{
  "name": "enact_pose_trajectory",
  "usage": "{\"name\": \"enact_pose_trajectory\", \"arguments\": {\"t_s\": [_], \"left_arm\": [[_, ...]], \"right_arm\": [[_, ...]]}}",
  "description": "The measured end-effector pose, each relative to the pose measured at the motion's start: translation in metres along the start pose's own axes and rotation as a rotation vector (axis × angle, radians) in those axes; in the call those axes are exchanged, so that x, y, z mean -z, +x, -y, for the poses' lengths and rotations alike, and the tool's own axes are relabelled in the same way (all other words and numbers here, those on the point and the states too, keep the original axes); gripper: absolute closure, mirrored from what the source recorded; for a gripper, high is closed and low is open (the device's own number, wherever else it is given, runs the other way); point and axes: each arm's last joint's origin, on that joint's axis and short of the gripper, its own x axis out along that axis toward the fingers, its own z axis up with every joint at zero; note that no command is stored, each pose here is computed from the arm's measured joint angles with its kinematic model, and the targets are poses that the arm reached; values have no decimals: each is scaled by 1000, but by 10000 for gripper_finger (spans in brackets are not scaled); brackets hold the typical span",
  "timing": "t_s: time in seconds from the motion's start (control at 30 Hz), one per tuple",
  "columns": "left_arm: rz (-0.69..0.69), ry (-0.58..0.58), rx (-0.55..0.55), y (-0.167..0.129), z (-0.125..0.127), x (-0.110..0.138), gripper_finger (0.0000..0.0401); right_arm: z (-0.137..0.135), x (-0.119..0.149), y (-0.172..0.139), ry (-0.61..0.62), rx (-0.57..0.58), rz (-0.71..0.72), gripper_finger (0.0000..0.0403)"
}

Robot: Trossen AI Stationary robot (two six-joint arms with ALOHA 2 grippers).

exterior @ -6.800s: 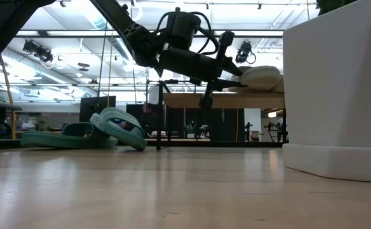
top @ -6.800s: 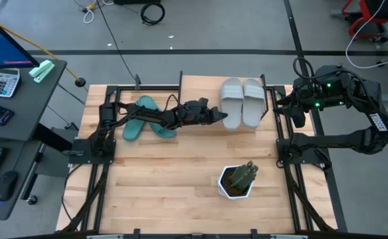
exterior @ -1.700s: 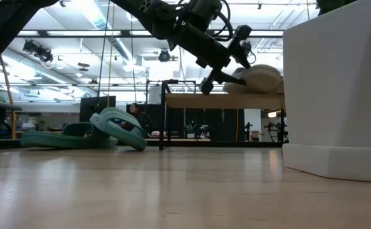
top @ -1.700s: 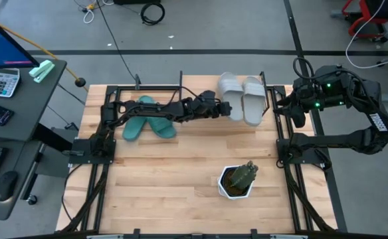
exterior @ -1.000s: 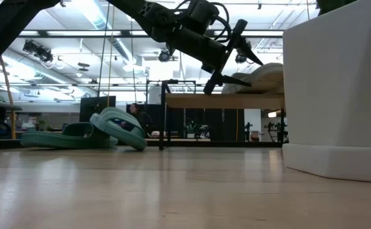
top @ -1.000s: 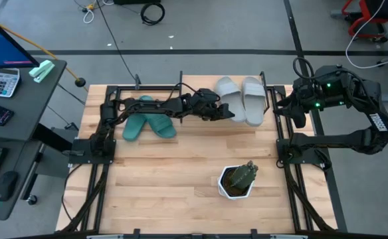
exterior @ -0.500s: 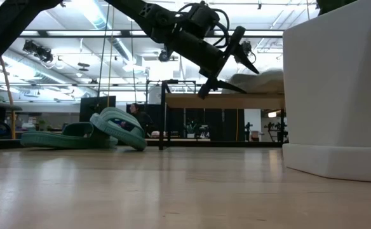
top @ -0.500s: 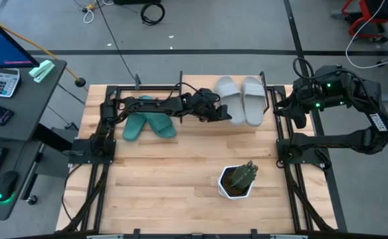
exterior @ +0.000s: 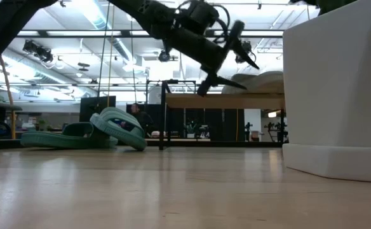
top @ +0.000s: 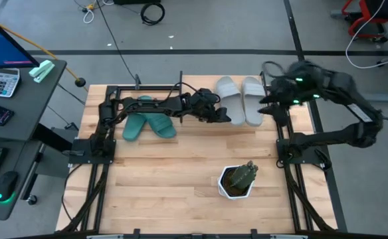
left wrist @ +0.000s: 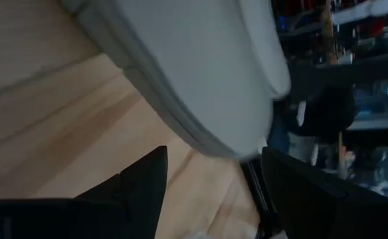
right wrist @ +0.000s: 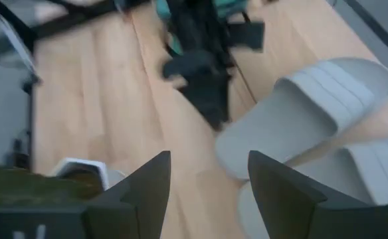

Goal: Pick and place slides into the shelf
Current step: Put the gray slipper on the shelf

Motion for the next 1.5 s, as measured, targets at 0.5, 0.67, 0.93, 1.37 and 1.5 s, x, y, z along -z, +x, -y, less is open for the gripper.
{"name": "enact_pose_trajectory", "arguments": {"t_s": [0.5,0.67,0.93,1.37,1.5], "left_arm": [[349,315,-535,-165,82,52,193],[408,323,-592,-204,87,58,207],[406,327,-727,-237,81,71,218],[383,351,-771,-244,77,74,225],[375,358,-787,-245,76,74,223]], "right_arm": [[50,-38,49,-58,113,6,194],[51,-44,78,-177,111,-88,194],[54,-49,112,-491,281,-262,194],[65,-50,154,-581,325,-423,208],[67,-50,161,-599,360,-462,211]]}}
